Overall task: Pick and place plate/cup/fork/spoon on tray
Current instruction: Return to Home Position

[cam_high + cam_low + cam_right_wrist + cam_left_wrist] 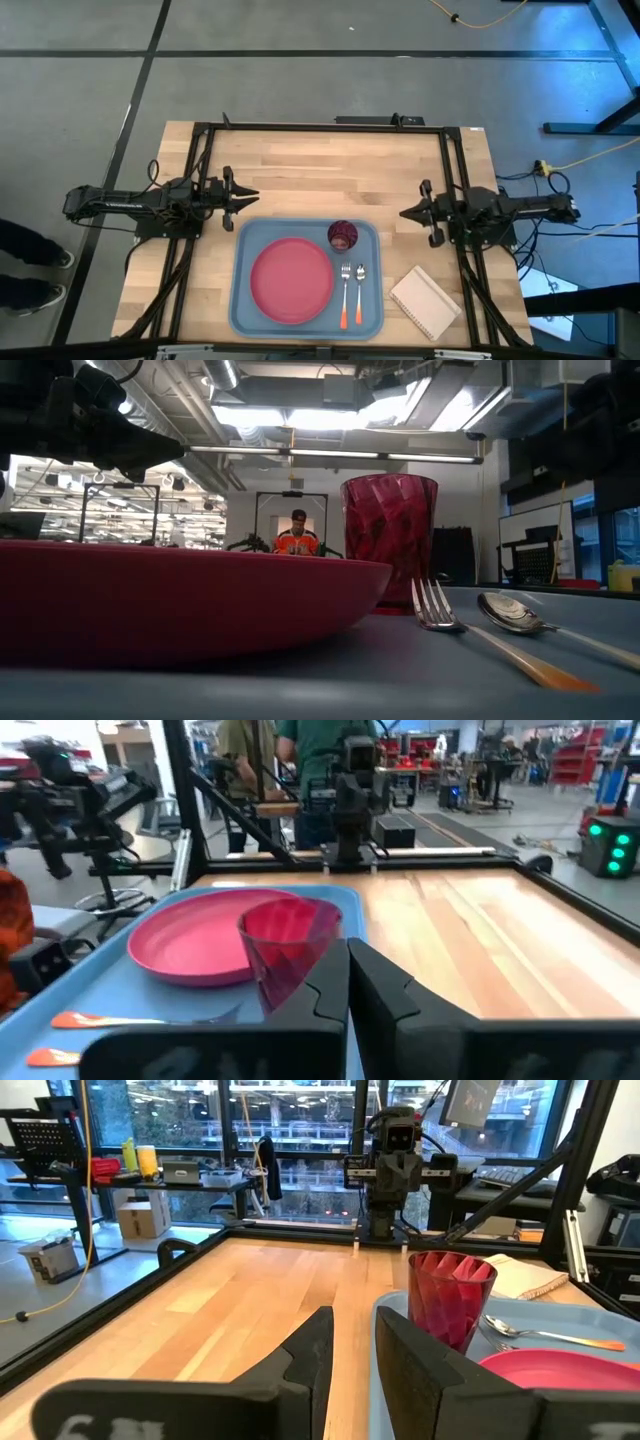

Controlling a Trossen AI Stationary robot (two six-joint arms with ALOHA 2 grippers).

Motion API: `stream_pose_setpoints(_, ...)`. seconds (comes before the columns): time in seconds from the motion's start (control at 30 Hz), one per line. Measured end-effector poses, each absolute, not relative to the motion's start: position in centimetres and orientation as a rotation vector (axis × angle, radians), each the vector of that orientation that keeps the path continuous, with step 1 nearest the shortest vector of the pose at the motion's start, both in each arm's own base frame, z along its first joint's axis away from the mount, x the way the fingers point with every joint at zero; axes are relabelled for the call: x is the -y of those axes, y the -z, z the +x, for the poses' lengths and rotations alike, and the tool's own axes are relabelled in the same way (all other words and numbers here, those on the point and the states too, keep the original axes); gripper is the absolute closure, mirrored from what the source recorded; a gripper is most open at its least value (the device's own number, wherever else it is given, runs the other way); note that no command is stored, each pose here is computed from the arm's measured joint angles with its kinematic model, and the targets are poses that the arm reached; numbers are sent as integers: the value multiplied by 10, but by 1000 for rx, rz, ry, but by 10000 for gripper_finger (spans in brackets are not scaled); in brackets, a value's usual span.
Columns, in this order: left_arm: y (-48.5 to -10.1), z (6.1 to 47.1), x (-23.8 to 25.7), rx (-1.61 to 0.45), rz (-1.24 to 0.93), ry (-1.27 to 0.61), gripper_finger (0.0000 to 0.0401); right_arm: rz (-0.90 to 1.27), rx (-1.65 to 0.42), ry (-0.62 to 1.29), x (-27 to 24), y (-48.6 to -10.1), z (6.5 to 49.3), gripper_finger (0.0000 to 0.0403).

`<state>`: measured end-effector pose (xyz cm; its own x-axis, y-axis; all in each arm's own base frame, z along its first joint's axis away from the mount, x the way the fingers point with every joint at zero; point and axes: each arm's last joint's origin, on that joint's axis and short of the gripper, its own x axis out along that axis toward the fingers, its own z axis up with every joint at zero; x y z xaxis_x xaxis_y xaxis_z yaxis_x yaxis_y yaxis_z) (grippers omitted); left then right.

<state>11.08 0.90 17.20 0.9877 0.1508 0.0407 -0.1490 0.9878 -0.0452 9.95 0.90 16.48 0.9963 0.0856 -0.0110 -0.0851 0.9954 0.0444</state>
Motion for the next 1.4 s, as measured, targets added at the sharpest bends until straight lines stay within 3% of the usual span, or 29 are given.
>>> stream_pose_setpoints(0.63,-172,111,-9,44,-42,-150,330,32,-209,-34,-3,-148,110,395)
stream_pose_setpoints(0.8,-172,111,-9,45,-42,-150,330,60,-155,72,0,-153,109,395)
stream_pose_setpoints(1.07,-172,111,-9,44,-42,-150,330,-6,2,-75,-4,-167,105,395)
stream_pose_setpoints(1.4,-172,111,-9,44,-42,-151,330,44,119,-65,-4,-178,100,395)
